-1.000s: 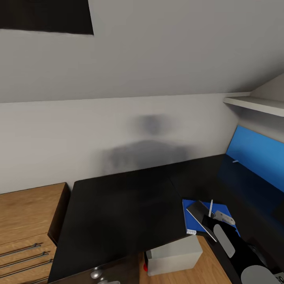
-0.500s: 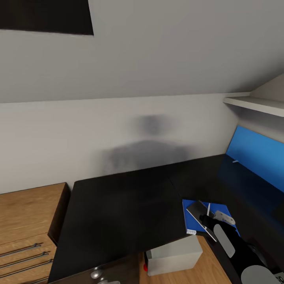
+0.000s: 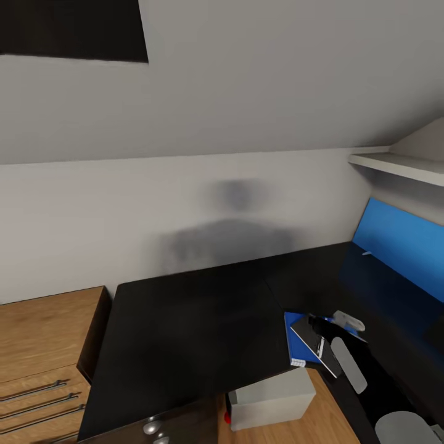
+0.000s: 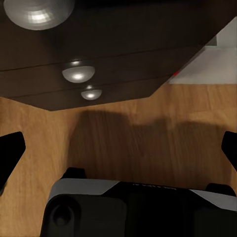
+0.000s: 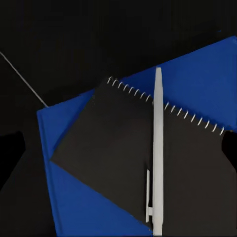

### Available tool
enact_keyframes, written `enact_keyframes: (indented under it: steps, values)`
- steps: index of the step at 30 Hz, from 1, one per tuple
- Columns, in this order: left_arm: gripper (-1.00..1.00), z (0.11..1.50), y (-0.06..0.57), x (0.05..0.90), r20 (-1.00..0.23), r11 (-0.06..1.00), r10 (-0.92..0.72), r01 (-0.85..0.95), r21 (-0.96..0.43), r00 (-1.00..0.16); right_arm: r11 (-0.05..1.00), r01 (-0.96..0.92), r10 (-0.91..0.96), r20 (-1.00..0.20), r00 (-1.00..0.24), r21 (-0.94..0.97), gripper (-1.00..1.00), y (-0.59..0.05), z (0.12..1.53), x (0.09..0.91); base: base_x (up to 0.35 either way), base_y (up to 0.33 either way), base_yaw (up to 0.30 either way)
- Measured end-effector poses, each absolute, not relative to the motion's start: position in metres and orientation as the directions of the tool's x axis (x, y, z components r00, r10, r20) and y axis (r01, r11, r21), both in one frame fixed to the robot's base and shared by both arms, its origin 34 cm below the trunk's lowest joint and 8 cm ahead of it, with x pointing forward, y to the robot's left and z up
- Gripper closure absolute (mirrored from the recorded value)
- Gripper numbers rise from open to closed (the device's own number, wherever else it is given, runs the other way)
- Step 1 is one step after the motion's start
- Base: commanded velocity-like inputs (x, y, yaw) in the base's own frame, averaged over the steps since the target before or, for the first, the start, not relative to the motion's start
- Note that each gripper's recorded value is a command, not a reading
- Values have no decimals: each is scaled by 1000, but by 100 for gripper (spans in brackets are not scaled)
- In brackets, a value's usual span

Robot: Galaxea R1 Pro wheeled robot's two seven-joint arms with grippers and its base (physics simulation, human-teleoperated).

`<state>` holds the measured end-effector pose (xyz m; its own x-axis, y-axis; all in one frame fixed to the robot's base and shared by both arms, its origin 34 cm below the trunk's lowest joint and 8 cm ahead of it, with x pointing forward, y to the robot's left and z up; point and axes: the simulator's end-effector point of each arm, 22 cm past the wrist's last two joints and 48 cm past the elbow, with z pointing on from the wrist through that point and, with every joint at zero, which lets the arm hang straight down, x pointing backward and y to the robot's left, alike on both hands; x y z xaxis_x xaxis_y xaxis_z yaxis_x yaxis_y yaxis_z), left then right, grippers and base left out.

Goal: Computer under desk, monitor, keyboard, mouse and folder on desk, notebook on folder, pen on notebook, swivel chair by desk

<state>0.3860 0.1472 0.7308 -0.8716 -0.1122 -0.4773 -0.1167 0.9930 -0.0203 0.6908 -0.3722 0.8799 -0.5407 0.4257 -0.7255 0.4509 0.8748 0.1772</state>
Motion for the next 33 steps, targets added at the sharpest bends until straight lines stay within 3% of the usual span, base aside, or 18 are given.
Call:
enact_keyframes:
  steps: [8, 20, 33]
  values:
    - [-100, 737, 147, 383, -477, 993, -112, -116, -20, -872, 887, 423, 391, -788, -476, 185, -100, -338, 932, 685, 0, 0, 0]
    - [-100, 744, 149, 378, -477, 993, -113, -119, -18, -872, 951, 268, 283, -789, -545, 156, -100, -262, 932, 669, 0, 0, 0]
    - [-100, 738, 154, 372, -465, 993, -102, -115, 0, -879, 954, 242, 285, -781, -556, 176, -100, -238, 930, 667, 0, 0, 0]
